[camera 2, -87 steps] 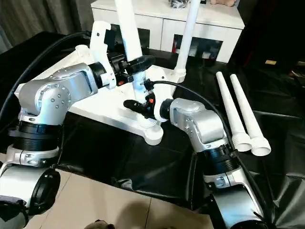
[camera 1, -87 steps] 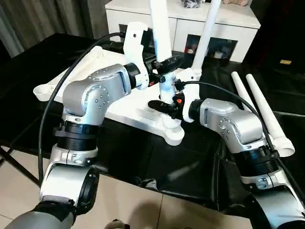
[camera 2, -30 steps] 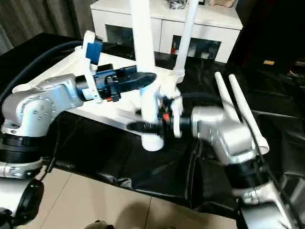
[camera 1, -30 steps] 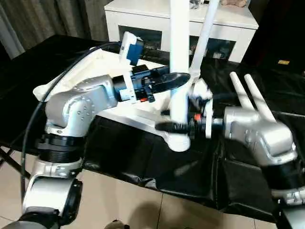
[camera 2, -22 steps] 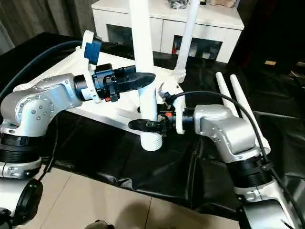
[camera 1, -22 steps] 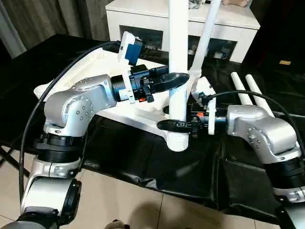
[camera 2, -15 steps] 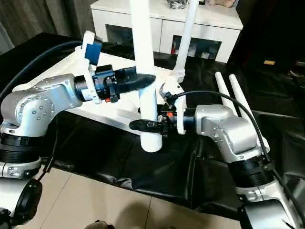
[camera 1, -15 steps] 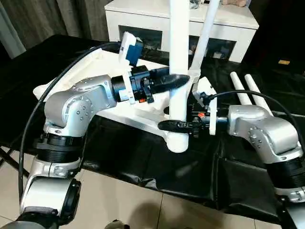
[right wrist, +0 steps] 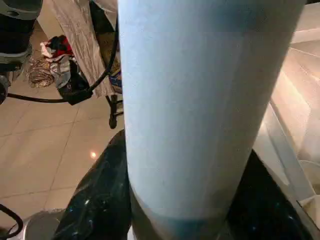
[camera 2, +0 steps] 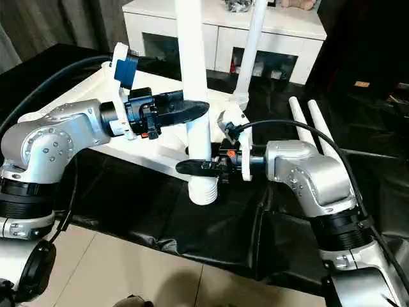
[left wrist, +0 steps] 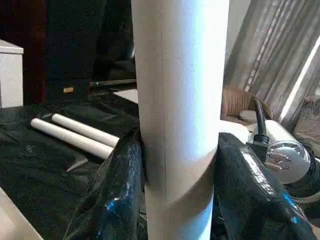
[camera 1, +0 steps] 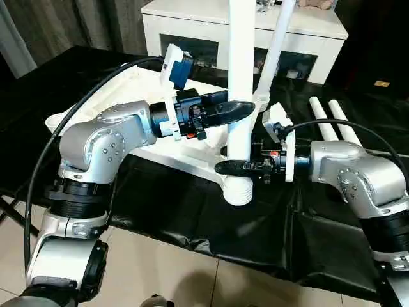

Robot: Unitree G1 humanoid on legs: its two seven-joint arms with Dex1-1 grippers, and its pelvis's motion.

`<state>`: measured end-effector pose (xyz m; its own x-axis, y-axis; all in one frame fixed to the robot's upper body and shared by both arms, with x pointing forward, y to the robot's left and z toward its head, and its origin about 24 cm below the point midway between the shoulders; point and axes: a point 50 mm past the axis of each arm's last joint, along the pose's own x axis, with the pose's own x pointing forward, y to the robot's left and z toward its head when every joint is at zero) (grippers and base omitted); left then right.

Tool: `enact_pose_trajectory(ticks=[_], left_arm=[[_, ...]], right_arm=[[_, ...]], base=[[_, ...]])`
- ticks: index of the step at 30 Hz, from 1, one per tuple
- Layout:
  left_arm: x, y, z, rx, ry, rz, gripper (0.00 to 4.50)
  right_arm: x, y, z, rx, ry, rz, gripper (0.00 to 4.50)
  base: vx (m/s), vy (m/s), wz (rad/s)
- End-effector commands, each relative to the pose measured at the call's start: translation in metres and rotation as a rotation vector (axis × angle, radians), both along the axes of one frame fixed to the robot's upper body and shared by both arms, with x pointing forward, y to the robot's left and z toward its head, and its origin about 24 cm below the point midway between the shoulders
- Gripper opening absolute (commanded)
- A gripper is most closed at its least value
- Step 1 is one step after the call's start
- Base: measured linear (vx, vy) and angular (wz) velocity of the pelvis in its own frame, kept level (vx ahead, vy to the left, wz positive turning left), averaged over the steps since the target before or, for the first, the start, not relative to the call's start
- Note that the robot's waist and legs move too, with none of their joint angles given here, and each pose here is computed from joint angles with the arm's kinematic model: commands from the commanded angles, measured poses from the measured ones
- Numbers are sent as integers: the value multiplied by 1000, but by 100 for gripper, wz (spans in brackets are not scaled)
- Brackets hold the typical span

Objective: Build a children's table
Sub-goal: Pick table leg

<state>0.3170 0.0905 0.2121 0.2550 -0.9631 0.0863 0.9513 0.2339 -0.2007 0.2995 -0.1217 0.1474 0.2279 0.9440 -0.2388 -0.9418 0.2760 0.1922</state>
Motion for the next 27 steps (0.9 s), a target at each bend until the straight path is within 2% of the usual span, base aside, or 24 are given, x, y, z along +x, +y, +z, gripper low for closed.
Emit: enact_pose_trajectory(ticks=[1,3,4,6,9,13,16,18,20,21,22,23,25,26,27], left_arm=[[-3,-1,6,9,-35,-21,179],[-1,-1,3,53,-45,12,179],[-1,-2,1,57,-21,6,179],[-1,-2,1,53,-7,-6,249],[-3,0,-1,31,43,-36,270],[-4,2,-3,32,47,-55,304],[-2,6,-4,24,49,-49,330],[-1,8,-4,22,50,-49,341],[5,15,-10,49,31,12,350],[5,15,-10,49,31,12,362],[15,23,-22,167,-58,113,375],[19,25,-27,219,-94,143,381],[30,30,-47,444,-236,227,394],[33,30,-57,537,-285,229,418],[36,30,-66,597,-301,226,424]], right_arm=[[-2,1,6,-5,-27,8,189],[-2,1,6,-4,-28,3,187],[-1,1,6,-2,-29,-1,186],[-1,1,6,-1,-29,-5,185],[-1,1,6,13,-32,-25,185],[3,-3,11,49,-51,-89,185],[13,-17,18,83,-77,-221,185],[15,-21,19,90,-83,-248,185],[19,-35,18,86,-88,-340,185],[19,-35,18,86,-88,-340,185],[22,-48,13,37,-107,-438,185],[23,-52,11,15,-118,-471,185],[26,-62,2,-72,-162,-574,185],[26,-63,-2,-79,-175,-605,184],[25,-63,-5,-72,-172,-631,184]], base=[[0,0,0],[0,0,0],[0,0,0],[0,0,0],[0,0,0],[0,0,0],[0,0,0],[0,0,0],[0,0,0],[0,0,0],[0,0,0],[0,0,0],[0,0,0],[0,0,0],[0,0,0]])
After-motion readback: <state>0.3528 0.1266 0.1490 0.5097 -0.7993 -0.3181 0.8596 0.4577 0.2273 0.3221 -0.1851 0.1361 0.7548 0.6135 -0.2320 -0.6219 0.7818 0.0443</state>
